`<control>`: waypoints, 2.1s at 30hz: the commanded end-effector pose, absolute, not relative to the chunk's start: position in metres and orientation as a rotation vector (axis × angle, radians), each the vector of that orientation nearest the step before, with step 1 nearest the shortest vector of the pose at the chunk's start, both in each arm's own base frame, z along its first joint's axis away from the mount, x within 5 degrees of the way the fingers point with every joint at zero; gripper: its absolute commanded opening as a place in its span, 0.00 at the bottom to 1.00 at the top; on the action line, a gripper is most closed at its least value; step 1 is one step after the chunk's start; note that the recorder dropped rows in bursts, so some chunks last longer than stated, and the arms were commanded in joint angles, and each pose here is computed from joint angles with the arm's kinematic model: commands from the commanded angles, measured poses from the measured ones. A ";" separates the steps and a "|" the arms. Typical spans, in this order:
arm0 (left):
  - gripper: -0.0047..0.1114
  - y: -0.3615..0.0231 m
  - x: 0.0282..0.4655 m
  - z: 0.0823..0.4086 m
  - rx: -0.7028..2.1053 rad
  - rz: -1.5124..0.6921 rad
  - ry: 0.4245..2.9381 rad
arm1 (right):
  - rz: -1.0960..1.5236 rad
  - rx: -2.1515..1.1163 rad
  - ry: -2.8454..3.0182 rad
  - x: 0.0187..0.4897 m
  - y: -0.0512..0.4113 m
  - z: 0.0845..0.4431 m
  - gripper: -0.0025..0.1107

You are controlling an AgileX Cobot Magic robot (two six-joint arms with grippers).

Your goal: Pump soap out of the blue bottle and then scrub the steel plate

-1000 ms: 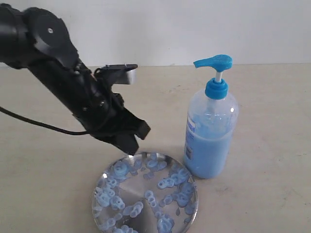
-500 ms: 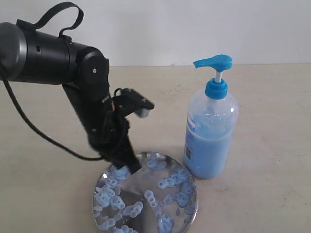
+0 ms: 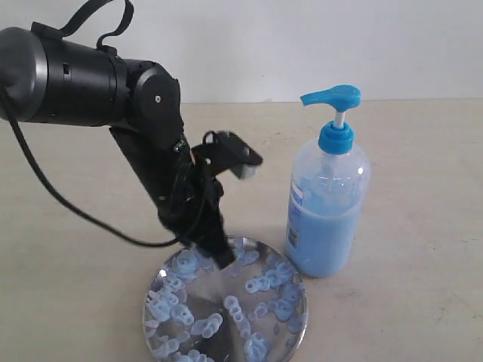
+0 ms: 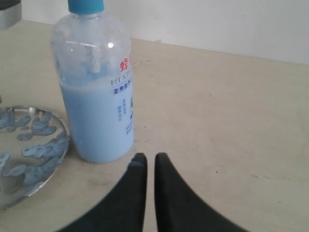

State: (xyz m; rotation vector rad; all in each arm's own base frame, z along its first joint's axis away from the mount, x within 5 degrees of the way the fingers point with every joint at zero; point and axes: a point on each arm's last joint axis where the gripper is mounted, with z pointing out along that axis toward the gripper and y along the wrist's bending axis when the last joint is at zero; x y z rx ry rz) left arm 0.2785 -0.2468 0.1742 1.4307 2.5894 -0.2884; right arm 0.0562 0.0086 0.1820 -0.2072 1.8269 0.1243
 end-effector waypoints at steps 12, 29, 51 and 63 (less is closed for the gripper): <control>0.08 -0.256 0.282 0.192 1.286 -0.349 2.545 | 0.116 -0.209 1.816 0.056 0.008 0.183 0.05; 0.08 -0.258 0.285 0.199 0.862 -0.506 2.708 | 0.116 -0.209 1.816 0.056 0.008 0.183 0.05; 0.08 -0.249 0.239 0.196 1.976 -0.673 2.467 | 0.116 -0.209 1.816 0.056 0.008 0.183 0.05; 0.08 -0.231 0.266 0.268 0.904 -0.403 2.153 | 0.116 -0.209 1.816 0.056 0.008 0.183 0.05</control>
